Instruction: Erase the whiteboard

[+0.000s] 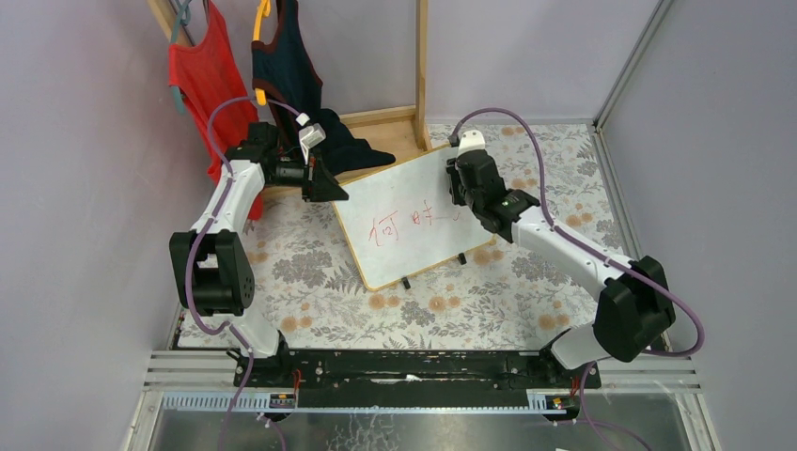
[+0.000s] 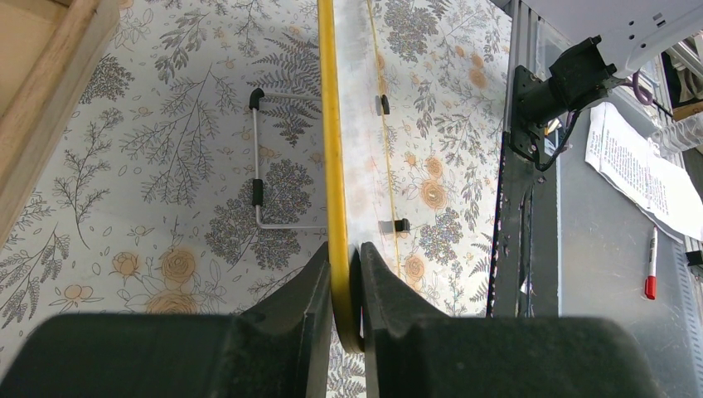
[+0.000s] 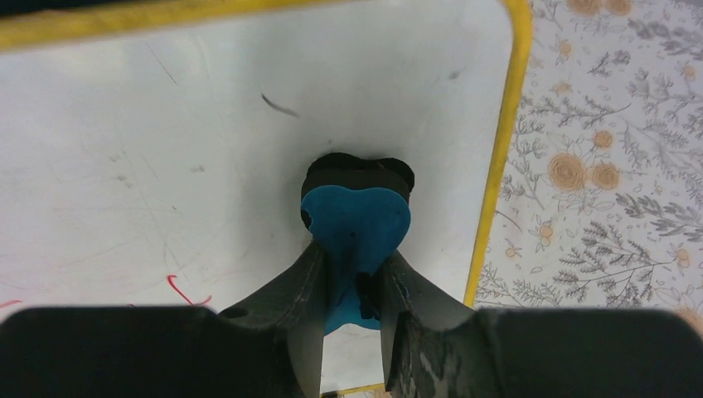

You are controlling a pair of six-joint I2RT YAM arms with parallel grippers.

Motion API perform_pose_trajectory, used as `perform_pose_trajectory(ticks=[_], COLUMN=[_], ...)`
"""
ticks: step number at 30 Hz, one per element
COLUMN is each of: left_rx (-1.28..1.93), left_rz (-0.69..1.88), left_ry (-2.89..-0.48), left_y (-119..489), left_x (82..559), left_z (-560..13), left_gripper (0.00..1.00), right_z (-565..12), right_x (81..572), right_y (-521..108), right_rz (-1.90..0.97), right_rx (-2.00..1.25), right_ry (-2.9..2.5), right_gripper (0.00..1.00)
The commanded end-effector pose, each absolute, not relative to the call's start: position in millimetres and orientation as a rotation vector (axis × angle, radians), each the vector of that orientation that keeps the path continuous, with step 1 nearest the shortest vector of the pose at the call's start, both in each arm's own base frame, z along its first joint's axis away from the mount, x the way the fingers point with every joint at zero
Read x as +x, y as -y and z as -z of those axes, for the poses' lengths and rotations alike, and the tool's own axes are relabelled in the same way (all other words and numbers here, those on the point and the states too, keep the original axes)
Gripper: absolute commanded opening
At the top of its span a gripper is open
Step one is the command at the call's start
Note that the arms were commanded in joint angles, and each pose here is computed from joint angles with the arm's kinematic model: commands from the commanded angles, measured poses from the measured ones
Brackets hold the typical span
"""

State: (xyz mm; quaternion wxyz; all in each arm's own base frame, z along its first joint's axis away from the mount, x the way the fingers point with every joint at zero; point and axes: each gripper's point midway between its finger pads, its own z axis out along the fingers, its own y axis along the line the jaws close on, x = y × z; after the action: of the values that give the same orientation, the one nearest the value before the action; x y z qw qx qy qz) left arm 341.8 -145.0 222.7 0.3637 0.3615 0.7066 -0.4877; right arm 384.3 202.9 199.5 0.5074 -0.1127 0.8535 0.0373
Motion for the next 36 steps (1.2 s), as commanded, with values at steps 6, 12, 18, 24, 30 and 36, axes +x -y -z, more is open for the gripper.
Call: perform_pose_trajectory(ticks=[6, 12, 18, 24, 30, 36], left_rx=[0.987, 0.985, 0.984, 0.985, 0.986, 0.983], left_rz=[1.145, 1.151, 1.156, 1.148, 1.147, 1.159], left_ry=[-1.825, -1.825, -1.825, -1.821, -1.819, -1.82], left_y=[138, 138, 139, 139, 139, 139], left_x=[347, 347, 346, 344, 344, 344], left_z=[-210, -210, -210, -213, -214, -212], left_gripper=[0.0, 0.0, 0.0, 0.0, 0.0, 0.0], right_z=[-155, -149, -167, -182, -211, -233], right_x=[359, 348, 362, 382, 396, 402], right_y=[-191, -188, -199, -217, -230, -236], right_rz=[-0.13, -0.151, -0.165, -0.187, -0.227, -0.25], right_rx=[-0.241, -0.235, -0.258, -0.283, -0.284, -0.293], right_ry=[-2.109, -2.116, -2.09, -2.066, -2.007, -1.958], right_gripper=[0.0, 0.0, 0.0, 0.0, 0.0, 0.0])
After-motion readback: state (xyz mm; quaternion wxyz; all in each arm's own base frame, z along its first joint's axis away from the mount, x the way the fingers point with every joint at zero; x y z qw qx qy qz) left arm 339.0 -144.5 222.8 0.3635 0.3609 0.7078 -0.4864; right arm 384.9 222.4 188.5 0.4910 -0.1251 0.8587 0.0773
